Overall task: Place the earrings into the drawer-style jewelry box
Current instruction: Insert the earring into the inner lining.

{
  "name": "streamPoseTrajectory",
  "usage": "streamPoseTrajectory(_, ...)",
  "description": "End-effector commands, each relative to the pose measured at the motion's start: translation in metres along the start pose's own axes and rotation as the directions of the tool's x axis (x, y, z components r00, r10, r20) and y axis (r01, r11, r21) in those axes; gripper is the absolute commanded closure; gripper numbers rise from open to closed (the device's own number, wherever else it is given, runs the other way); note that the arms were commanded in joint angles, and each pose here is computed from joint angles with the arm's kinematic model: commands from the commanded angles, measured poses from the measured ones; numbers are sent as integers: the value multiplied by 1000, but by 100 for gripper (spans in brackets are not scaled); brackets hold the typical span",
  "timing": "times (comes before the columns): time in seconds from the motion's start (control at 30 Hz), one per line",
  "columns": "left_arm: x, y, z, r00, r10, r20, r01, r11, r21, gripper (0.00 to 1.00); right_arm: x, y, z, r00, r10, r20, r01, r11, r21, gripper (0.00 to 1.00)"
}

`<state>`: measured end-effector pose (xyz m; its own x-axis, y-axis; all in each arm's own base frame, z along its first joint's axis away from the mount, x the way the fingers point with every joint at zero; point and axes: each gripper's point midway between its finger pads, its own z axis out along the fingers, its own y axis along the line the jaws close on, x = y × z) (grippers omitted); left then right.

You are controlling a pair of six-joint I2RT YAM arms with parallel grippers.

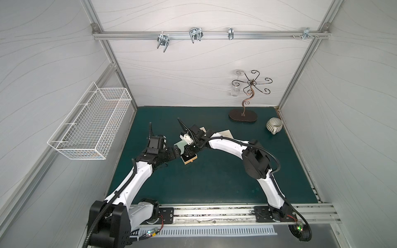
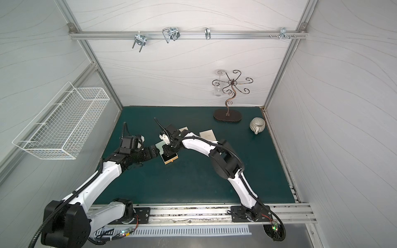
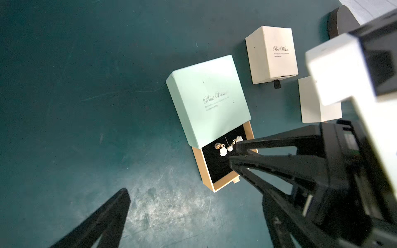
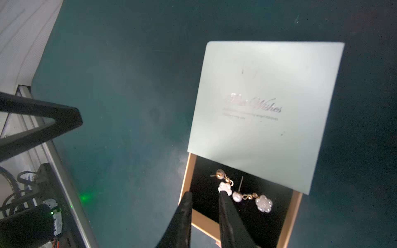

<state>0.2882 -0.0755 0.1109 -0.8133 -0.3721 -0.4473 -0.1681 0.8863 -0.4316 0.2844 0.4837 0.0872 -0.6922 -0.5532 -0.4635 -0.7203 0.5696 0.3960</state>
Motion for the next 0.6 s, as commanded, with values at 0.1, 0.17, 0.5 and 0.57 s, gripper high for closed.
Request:
streamPoseTrajectory(0.1,-13,-8,-4,1000,26,9,-26,1000,-1,1,-22,1,-65,986,3,165,-1,1000,-14,75)
streamPoseTrajectory(0.17,-19,-14,-4,999,46,6,-46,999,11,1,-12,-4,-74,981,-2,193,2,1000,0,74)
streamPoseTrajectory(0.5,-54,-42,8,990,126,-56,-123,991,54,1,51,-25,-73,961,18,275,-17,1000,-5,73)
streamPoseTrajectory(0.57,-61,-47,12,987,146,-74,-142,988,59,1,57,-26,-71,952,22,305,-19,1000,-13,72)
